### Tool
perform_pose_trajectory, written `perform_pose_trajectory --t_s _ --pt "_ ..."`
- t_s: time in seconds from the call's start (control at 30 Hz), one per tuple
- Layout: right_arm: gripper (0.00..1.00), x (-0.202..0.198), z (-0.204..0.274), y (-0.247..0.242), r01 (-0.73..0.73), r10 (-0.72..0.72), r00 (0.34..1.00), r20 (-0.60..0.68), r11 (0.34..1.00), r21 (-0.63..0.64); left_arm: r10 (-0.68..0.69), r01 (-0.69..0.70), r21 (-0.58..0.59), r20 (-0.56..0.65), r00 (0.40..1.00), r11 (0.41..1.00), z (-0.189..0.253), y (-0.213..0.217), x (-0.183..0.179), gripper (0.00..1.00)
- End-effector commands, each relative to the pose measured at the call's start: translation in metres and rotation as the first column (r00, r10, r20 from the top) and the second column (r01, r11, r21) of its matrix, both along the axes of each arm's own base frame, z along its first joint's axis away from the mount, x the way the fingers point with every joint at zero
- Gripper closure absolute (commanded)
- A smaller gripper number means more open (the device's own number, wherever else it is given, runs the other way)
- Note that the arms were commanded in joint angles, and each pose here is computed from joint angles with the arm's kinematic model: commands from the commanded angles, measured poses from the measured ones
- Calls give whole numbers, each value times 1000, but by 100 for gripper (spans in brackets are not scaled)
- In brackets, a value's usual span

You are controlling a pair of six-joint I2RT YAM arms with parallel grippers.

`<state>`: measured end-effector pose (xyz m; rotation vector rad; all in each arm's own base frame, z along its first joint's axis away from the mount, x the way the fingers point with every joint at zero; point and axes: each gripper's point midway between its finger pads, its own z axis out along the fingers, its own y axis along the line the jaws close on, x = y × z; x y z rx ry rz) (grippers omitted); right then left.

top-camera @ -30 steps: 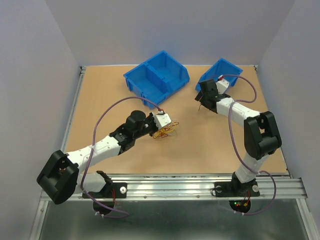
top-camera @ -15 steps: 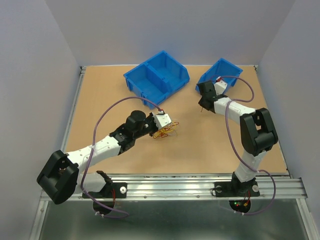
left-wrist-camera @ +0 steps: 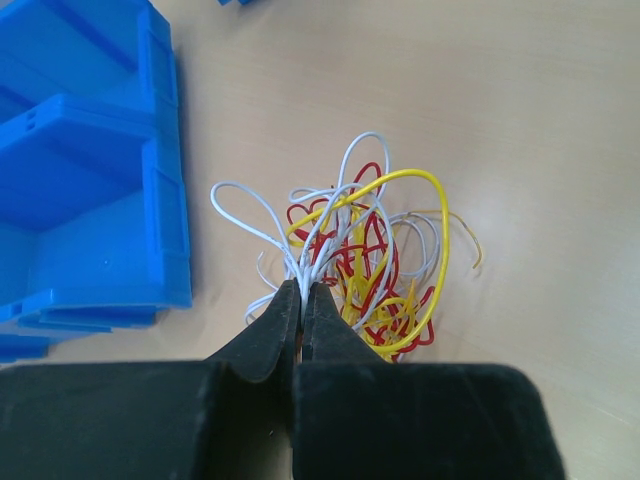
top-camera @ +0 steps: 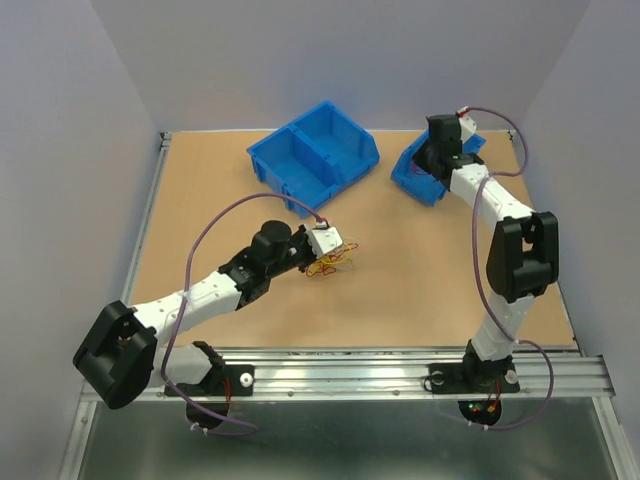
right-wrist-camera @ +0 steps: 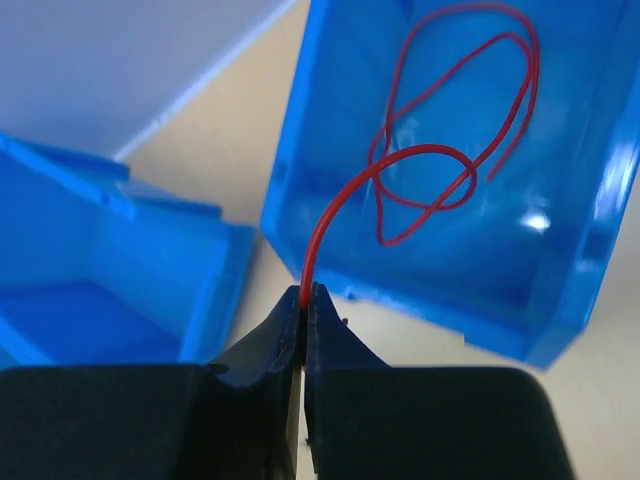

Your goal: Untangle the cables

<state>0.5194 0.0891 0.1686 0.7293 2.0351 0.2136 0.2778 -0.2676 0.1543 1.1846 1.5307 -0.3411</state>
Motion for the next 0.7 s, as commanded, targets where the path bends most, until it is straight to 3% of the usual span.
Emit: perform_pose_trajectory --t_s 0.0,0.17,0.23,0.4,0.43,0.5,0.57,0.67 --pt "99 42 14 -25 19 -21 999 41 999 45 -2 5 -41 75 997 999 25 -5 4 100" --pt "99 71 -8 -44 55 -54 998 9 998 -45 -3 6 -38 76 997 999 24 -5 4 100" --pt "89 73 -33 -45 37 -40 998 -44 997 -74 -5 8 -39 76 997 999 24 -5 4 100" --pt "71 72 -25 -44 10 -14 999 -39 996 -90 -3 6 -38 76 997 999 24 -5 4 100" --pt "55 68 -10 -42 -2 0 1000 -17 996 -91 -5 8 -39 78 997 999 24 -5 4 100" --pt "44 59 1 -40 -17 17 1000 -5 995 -94 -4 7 -45 80 997 999 27 -5 3 100" --pt "26 44 20 -36 -25 27 1000 17 994 -104 -8 12 -48 82 997 999 28 -5 2 100" --pt "23 24 50 -21 -57 65 996 61 992 -116 -21 25 -52 79 997 998 28 -7 0 100"
